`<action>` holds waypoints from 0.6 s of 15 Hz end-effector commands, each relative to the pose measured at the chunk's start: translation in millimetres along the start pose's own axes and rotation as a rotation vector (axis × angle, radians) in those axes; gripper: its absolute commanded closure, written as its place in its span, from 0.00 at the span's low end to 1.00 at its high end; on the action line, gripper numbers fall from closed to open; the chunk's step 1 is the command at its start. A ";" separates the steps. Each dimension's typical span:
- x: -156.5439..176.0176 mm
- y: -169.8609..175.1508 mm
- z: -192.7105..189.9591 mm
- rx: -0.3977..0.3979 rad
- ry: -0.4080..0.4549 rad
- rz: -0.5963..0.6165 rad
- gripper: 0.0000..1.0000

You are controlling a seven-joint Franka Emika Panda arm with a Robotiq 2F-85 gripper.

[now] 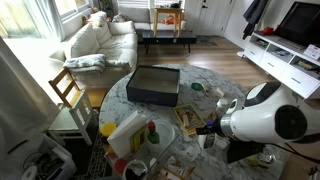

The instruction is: Slide the bottle with a blue lid to the right, pick up the bottle with a blue lid and place it the right way up on the table, pick up the bottle with a blue lid and put it in the clear storage container

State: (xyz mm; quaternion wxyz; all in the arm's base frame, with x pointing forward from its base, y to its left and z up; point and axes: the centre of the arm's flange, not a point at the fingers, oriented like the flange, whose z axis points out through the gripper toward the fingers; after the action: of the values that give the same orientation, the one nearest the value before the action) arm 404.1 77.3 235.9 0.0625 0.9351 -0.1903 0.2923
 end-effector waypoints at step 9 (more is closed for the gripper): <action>20.8 12.8 -0.8 0.037 -0.176 -0.055 0.00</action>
State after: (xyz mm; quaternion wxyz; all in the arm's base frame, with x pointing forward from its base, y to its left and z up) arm 405.0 66.4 232.2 0.0285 0.9567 -0.1611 0.2406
